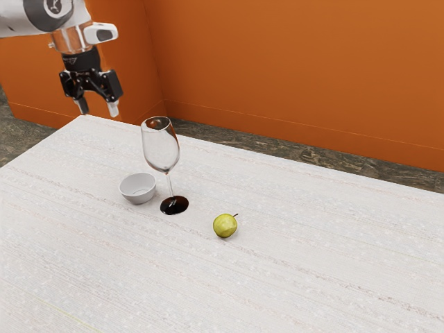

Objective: Place the pear in the bowl.

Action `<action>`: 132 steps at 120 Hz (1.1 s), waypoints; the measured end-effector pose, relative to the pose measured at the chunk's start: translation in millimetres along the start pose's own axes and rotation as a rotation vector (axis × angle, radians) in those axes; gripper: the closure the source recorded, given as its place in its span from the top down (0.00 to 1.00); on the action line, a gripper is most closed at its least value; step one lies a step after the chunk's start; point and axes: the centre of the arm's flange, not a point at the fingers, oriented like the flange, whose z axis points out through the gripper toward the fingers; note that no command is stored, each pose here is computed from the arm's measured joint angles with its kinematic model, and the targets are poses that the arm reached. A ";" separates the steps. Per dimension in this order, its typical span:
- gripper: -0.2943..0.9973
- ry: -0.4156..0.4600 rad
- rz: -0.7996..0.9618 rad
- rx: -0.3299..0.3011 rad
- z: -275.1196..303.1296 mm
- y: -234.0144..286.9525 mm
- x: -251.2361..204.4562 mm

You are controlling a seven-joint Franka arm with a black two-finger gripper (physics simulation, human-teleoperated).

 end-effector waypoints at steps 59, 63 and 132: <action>0.76 -0.020 0.173 0.126 131.9 208.0 55.6; 0.76 -0.021 0.166 0.132 144.8 215.4 59.5; 0.76 0.019 -0.026 0.172 321.1 238.7 98.6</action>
